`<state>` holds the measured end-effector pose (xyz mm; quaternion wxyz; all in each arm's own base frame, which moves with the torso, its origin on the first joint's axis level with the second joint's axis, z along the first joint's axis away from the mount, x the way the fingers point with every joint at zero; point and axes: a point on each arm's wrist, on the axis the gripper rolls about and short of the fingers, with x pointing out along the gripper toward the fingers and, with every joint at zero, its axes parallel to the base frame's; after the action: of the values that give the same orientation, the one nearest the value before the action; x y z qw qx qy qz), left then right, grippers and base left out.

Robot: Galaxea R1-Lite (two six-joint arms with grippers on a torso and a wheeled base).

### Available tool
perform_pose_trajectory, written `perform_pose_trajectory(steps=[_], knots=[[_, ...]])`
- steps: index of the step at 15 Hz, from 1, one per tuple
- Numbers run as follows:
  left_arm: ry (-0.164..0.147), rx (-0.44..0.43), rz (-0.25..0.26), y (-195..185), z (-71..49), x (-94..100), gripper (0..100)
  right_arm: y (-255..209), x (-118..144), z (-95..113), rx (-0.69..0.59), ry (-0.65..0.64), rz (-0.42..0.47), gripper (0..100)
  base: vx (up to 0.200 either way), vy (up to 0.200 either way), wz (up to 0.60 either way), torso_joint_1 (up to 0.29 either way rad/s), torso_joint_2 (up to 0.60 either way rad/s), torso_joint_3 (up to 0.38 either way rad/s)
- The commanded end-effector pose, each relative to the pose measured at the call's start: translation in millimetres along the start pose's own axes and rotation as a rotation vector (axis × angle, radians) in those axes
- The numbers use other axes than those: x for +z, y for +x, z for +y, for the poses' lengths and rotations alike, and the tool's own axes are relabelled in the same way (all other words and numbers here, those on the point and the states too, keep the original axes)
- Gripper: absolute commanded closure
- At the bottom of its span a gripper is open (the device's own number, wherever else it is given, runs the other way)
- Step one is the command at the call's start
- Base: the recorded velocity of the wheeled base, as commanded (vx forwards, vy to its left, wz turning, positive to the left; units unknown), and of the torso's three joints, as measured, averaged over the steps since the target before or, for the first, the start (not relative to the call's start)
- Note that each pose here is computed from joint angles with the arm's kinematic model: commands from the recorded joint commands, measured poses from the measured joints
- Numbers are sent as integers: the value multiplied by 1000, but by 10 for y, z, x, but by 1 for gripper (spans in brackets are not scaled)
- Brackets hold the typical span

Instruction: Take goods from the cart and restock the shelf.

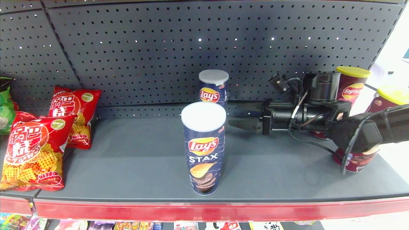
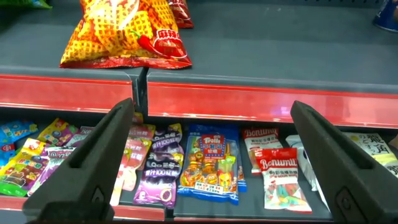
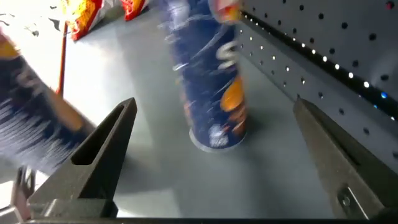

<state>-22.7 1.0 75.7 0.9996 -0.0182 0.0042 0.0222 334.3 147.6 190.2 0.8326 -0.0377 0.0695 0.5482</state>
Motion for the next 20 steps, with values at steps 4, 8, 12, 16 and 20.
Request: perform_pose_trajectory(steps=[4, 8, 12, 16, 20], knots=[[0, 0, 2, 1, 0, 0, 0, -218, 117, 322, 41, -38, -16, 0, 0, 0, 0, 0, 0, 0], [0, 0, 2, 1, 0, 0, 0, -324, 118, 521, 66, -40, -13, 0, 0, 0, 0, 0, 0, 0], [0, 0, 2, 1, 0, 0, 0, -449, 67, 725, 89, -47, -1, 0, 0, 0, 0, 0, 0, 0], [-2, 0, 2, 1, 0, 0, 0, -379, 94, 844, 132, -61, -5, 0, 0, 0, 0, 0, 0, 0], [0, 0, 2, 1, 0, 0, 0, -114, 127, 920, 200, -74, -7, 0, 0, 0, 0, 0, 0, 0]])
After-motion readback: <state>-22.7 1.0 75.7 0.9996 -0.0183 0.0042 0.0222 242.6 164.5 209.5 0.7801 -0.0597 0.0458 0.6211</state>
